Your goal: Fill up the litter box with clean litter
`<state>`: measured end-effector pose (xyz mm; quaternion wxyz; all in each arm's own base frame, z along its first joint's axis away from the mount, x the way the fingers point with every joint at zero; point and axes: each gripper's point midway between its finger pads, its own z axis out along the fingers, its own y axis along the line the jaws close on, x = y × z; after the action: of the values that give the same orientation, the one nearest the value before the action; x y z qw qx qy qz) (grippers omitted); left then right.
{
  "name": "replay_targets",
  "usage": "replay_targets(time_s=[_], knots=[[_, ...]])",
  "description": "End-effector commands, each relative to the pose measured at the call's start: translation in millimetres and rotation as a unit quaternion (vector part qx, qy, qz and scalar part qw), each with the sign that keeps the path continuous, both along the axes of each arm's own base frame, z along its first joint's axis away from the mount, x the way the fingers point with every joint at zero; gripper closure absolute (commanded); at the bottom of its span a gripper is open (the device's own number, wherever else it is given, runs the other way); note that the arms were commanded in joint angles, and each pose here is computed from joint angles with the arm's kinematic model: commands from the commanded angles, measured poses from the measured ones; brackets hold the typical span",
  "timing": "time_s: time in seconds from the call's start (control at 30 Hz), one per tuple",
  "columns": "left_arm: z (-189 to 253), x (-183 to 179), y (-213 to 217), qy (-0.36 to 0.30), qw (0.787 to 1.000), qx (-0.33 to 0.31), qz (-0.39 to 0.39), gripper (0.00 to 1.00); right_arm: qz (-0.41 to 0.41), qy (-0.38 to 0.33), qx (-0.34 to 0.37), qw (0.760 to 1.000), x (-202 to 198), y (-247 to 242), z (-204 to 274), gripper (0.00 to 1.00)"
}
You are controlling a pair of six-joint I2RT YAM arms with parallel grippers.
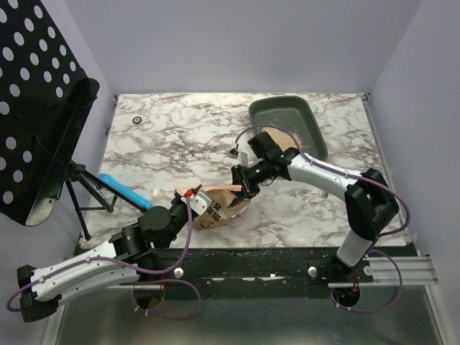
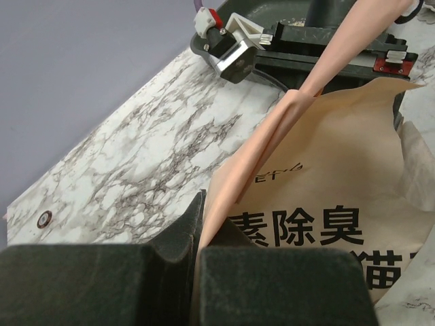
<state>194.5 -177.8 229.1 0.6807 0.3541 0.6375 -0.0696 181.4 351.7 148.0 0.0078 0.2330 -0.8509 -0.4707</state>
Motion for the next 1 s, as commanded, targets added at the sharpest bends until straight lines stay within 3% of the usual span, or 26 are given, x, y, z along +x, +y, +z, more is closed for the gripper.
replay_targets(time_s=[0.0,0.53,0.97], knots=[[36.4,-3.7,-9.5,-0.024,0.998,-0.058,-0.023,1.0,0.036,0.023,0.109,0.993,-19.9,20.9,20.0,1.0],[27.1,-3.5,-12.5,-0.024,0.999,-0.035,-0.03,1.0,-0.044,-0.049,0.199,0.978,-13.0,-25.0,74.8,1.0],[26.9,-4.7,-13.8,-0.032,0.998,-0.045,-0.036,1.0,-0.134,-0.041,0.216,0.966,-19.4,-85.2,65.8,1.0]])
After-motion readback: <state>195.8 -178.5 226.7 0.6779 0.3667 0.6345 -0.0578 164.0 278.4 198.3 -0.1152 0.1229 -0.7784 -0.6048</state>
